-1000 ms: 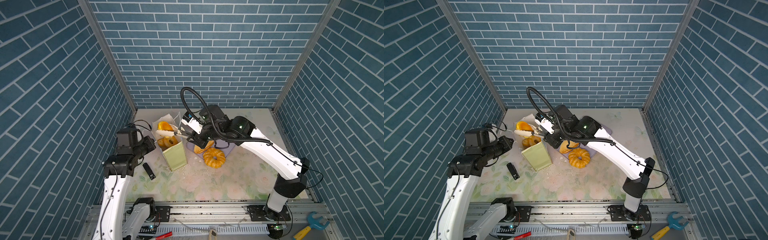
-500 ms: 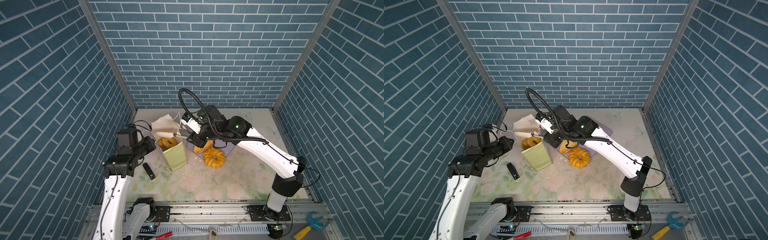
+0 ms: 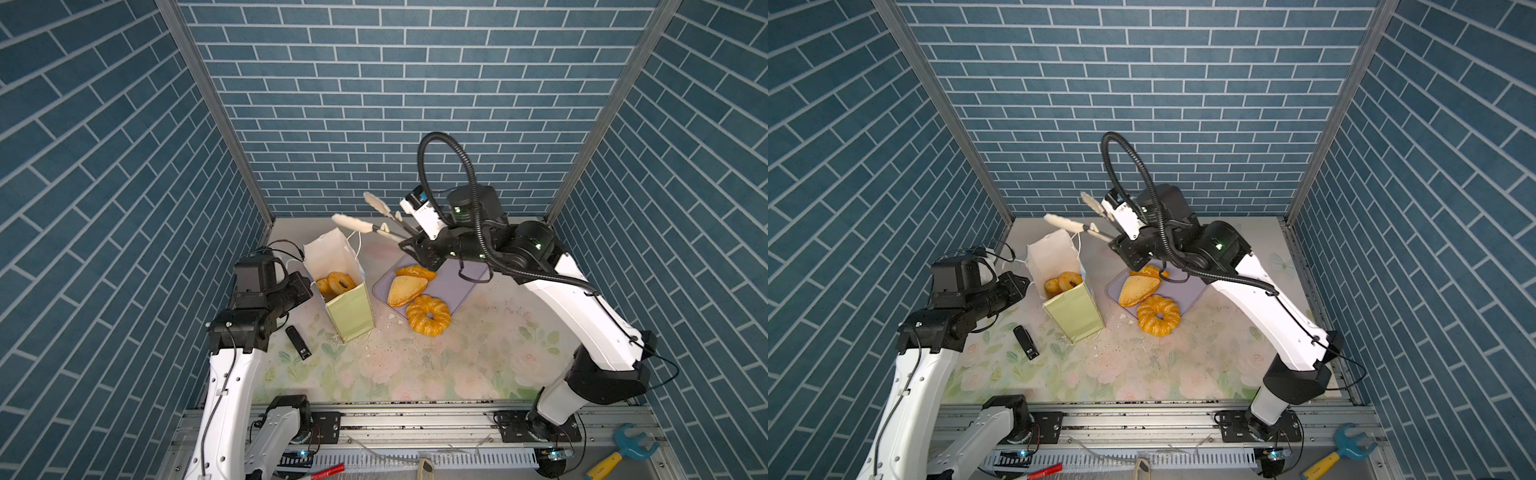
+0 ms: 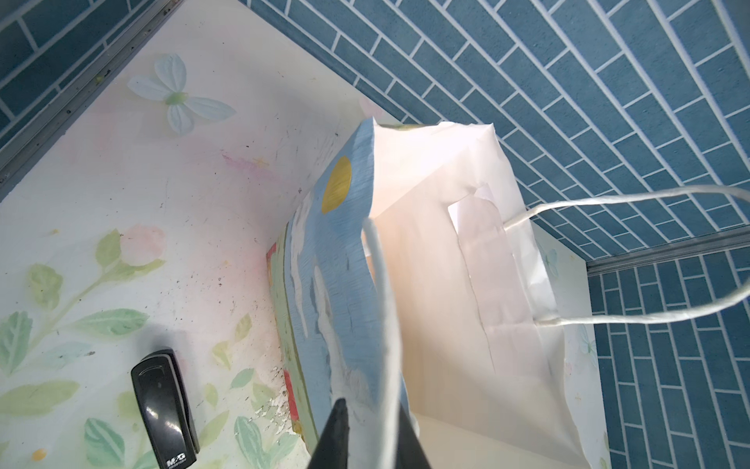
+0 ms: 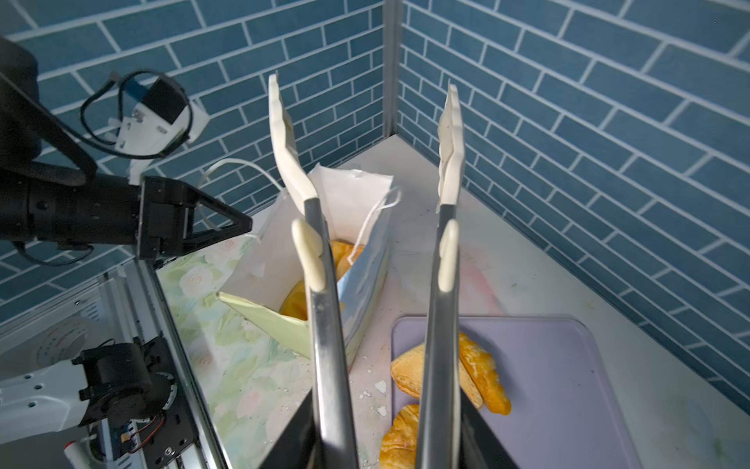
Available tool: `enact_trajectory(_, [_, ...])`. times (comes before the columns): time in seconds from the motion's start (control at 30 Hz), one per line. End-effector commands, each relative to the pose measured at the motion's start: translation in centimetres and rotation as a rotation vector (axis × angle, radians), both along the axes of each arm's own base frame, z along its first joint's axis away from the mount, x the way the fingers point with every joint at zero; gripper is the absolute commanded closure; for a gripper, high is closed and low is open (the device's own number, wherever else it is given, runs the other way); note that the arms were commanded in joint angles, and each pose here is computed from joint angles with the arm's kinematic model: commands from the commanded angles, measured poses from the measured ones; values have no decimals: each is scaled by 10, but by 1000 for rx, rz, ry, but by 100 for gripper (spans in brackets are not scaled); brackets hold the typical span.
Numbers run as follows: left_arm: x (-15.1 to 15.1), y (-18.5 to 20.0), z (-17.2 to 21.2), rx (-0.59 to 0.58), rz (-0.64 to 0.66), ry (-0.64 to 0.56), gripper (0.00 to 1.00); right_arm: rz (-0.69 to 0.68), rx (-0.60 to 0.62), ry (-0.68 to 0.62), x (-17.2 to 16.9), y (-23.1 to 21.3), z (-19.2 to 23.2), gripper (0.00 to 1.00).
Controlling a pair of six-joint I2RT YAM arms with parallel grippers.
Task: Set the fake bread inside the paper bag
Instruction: 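Move the empty tongs back over the tray with the right gripper, then lower the tongs onto the small croissant and pinch it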
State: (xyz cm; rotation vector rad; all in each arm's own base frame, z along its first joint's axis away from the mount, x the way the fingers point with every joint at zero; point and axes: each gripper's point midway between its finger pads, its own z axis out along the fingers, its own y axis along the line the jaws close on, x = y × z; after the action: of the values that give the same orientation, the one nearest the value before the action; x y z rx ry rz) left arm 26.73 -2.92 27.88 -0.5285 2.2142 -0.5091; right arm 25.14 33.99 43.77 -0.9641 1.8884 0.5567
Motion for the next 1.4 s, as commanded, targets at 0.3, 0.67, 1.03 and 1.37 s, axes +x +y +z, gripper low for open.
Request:
enact_trajectory(0.3, [2, -1, 8, 1, -10, -17, 81, -380, 24, 263, 52, -115, -76, 52])
enact_trajectory(0.67, [-1, 1, 3, 21, -4, 0, 81, -434, -114, 541, 49, -129, -193, 51])
enact_trajectory(1.03, [3, 4, -4, 27, 6, 24, 81, -411, -213, 650, 58, -119, -248, 49])
enact_trajectory(1.37, [5, 9, -10, 46, 32, 45, 81, -291, -243, 629, 64, -103, -252, 49])
